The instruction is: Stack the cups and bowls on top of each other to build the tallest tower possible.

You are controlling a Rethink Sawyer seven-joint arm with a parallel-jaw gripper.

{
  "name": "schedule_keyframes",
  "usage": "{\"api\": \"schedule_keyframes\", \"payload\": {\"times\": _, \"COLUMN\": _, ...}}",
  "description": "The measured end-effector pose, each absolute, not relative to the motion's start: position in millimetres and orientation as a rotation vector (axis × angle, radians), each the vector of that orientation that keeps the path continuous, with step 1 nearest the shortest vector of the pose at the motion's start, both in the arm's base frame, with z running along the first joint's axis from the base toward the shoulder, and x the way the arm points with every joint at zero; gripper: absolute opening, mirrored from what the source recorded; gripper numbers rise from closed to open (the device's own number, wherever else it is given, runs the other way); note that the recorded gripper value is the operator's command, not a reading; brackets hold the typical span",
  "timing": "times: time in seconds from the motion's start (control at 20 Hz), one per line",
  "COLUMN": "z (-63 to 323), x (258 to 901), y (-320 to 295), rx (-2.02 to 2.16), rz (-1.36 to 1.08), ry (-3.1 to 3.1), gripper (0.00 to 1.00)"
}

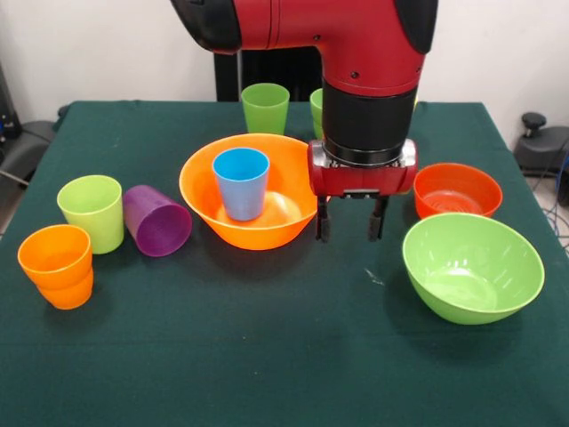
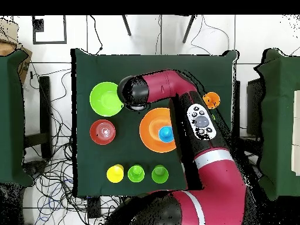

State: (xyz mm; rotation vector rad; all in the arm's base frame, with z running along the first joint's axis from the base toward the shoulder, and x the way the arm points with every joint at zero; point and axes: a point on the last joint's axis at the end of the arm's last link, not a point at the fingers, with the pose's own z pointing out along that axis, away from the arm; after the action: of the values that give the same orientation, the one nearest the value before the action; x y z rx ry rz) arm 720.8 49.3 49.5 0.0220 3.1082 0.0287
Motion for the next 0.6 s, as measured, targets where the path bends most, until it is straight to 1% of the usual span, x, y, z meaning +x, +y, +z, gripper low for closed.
{"api": "schedule_keyframes", "payload": {"times": 0.6, "z": 45.6, "x": 715.6, "y": 52.0, "rx": 0.045, "rz": 0.058, "ry": 3.144, "gripper": 1.00}}
